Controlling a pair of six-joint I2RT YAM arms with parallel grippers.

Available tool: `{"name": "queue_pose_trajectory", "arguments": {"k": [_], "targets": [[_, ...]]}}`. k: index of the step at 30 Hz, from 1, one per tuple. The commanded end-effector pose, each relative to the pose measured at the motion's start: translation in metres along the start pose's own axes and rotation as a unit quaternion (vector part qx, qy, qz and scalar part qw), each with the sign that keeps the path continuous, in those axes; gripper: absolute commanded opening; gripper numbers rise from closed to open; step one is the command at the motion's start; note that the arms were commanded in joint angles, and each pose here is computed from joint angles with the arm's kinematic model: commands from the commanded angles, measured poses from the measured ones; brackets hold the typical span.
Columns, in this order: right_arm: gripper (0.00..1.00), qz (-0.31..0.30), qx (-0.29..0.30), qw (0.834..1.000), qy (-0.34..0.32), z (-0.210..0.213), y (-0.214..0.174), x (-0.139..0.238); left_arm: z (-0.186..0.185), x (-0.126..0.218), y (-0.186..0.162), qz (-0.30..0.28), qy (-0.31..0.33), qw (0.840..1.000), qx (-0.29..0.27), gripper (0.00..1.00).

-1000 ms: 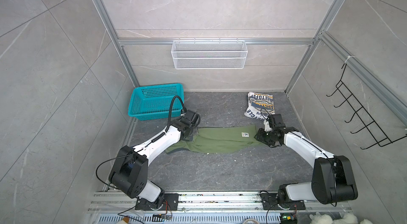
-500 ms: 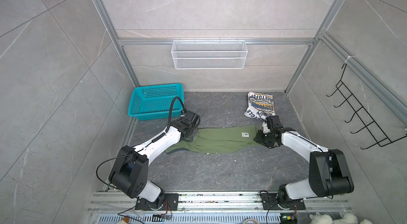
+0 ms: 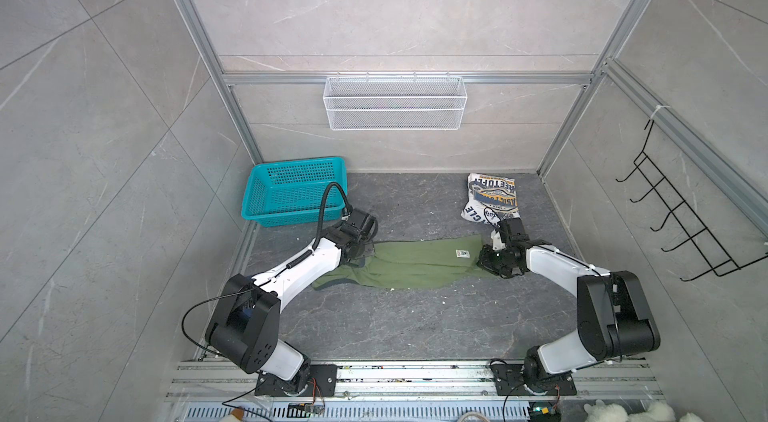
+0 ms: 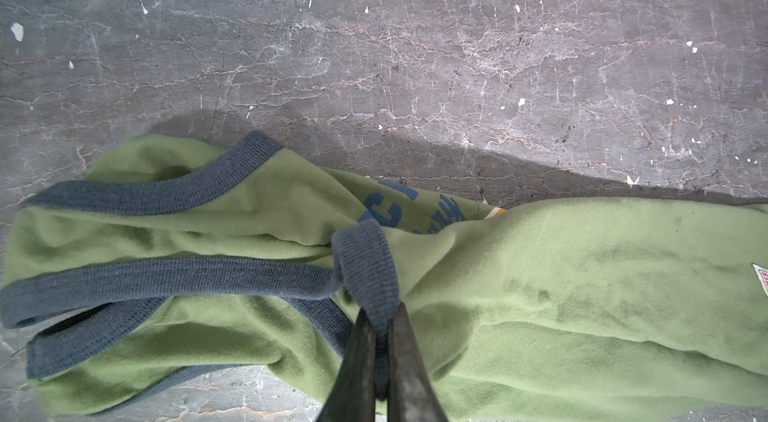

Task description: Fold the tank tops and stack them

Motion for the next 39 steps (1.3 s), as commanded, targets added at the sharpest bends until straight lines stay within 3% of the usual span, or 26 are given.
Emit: {"name": "queue_pose_trajectory", "arguments": {"k": [1,5,10,15,19,24,31,39], "targets": [[0.09,-0.004,0.002,1.0,0.004,0.005,0.003,0.002,-0.001,0.007,0.007,-0.015,-0.005,1.0,-0.002,0.0],[0.01,-0.017,0.005,1.0,0.008,0.009,0.005,0.014,0.0,0.011,0.009,-0.019,-0.005,1.0,-0.003,0.0],[0.0,-0.05,0.021,0.998,0.023,0.021,0.01,0.055,0.003,0.027,0.016,-0.035,-0.003,0.999,-0.006,0.0],[0.0,-0.109,0.039,0.992,0.046,0.035,0.012,0.113,-0.001,0.066,0.031,-0.086,-0.039,0.995,-0.011,0.0],[0.0,-0.157,0.057,0.984,0.069,0.047,0.01,0.166,-0.011,0.112,0.044,-0.133,-0.107,0.985,-0.016,0.0],[0.0,-0.235,0.081,0.962,0.113,0.063,0.002,0.248,-0.018,0.183,0.054,-0.202,-0.18,0.962,-0.025,0.0],[0.0,-0.346,0.113,0.914,0.177,0.075,-0.025,0.361,-0.013,0.277,0.055,-0.283,-0.254,0.924,-0.046,0.0],[0.0,-0.432,0.136,0.86,0.237,0.079,-0.066,0.467,-0.001,0.378,0.038,-0.335,-0.38,0.86,-0.056,0.0]]}}
Point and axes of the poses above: each gripper's point midway between its finger pads, its own x axis back along the fingers, its own z axis along the line the jaws close on, y = z × x, the point moved 4 cm from there along x, back along the fingers, and after that the axes turned 6 degrees about -x, right-handed, at the moved point
